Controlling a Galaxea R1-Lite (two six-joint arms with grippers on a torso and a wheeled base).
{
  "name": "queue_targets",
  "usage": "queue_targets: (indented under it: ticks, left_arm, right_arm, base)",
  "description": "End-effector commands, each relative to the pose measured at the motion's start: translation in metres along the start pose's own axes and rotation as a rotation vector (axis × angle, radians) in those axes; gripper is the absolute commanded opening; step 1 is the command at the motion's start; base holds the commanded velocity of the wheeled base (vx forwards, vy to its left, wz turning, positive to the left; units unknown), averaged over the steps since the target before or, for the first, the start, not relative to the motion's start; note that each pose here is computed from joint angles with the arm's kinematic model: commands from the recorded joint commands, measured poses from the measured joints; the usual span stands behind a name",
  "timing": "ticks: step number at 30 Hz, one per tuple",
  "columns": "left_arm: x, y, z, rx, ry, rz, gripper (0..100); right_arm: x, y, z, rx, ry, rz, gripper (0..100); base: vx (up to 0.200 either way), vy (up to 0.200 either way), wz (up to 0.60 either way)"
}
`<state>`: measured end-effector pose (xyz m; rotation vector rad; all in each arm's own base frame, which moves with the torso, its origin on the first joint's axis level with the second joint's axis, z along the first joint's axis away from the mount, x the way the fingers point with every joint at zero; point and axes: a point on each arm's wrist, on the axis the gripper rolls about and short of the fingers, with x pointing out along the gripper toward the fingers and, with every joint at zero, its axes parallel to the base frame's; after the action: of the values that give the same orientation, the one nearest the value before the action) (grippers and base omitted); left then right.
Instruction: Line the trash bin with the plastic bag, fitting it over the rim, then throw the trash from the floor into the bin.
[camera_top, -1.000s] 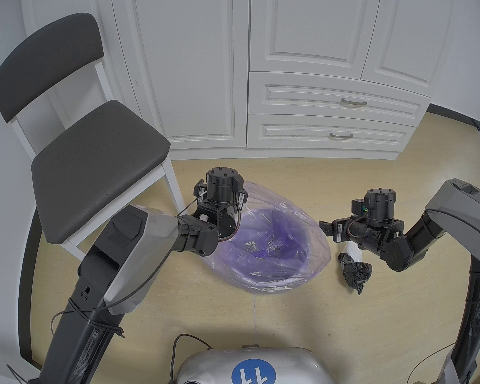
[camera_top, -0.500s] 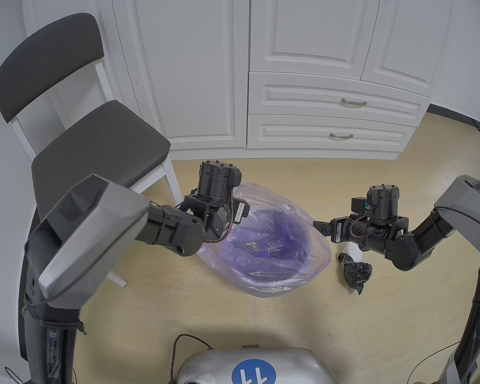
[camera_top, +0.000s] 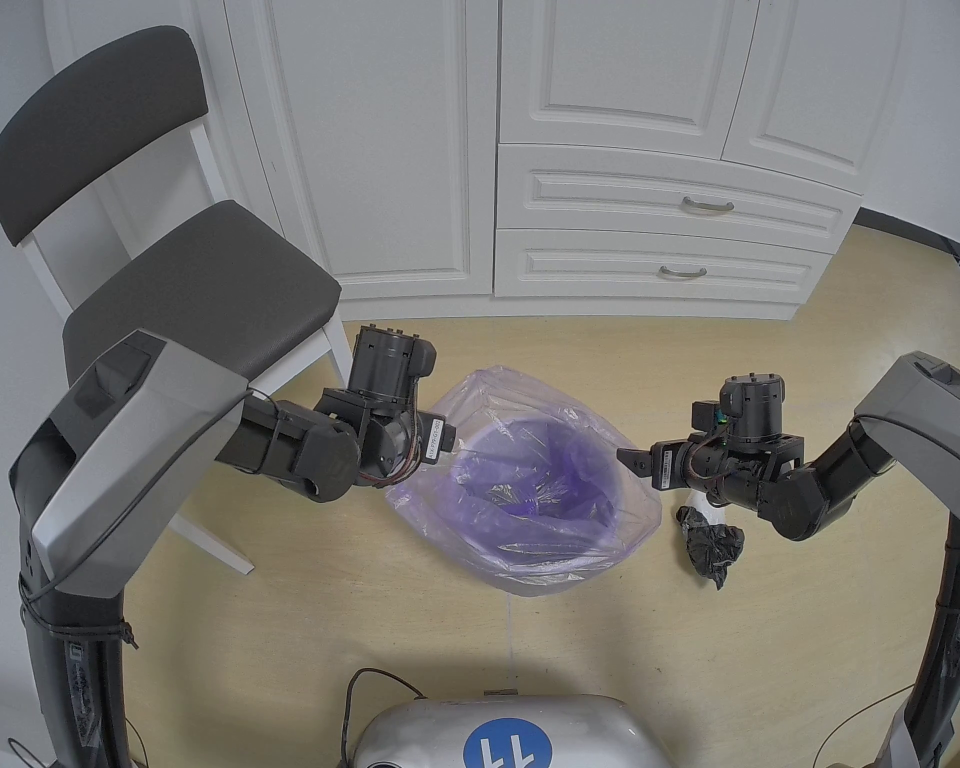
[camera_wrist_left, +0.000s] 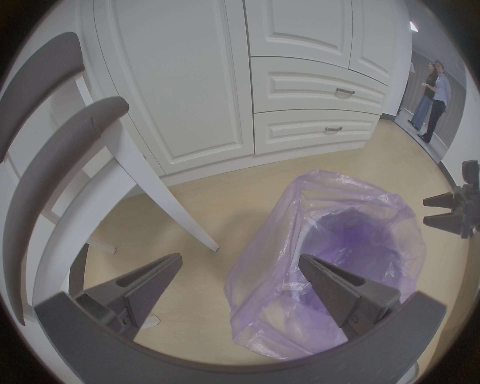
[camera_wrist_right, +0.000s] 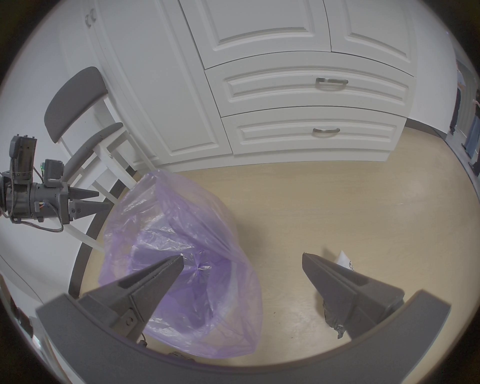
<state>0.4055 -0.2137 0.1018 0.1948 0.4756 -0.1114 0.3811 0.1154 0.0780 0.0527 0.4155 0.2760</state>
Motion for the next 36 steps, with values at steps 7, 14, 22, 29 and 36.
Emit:
queue_targets:
  ticks: [7, 14, 22, 29, 36]
  left_arm:
    - [0.03, 0.005, -0.017, -0.004, 0.036, 0.024, 100]
    - [0.033, 0.01, -0.016, -0.017, 0.028, 0.018, 100]
    - [0.04, 0.009, -0.013, -0.053, -0.021, 0.018, 100]
    - [0.049, 0.005, -0.011, -0.076, -0.055, 0.018, 100]
    - [0.058, 0.003, -0.011, -0.099, -0.067, 0.019, 100]
  right_arm:
    - [0.021, -0.008, -0.006, 0.019, 0.044, -0.048, 100]
    - [0.034, -0.01, 0.0, 0.144, 0.11, -0.073, 100]
    - [0.048, -0.023, -0.003, 0.158, 0.107, -0.115, 100]
    - [0.063, -0.034, -0.01, 0.164, 0.104, -0.169, 100]
    - [0.074, -0.038, -0.006, 0.2, 0.068, -0.206, 100]
  base:
    - [0.0, 0.0, 0.0]
    - [0.0, 0.0, 0.0]
    - [0.0, 0.0, 0.0]
    - [0.0, 0.0, 0.0]
    - [0.0, 0.0, 0.0]
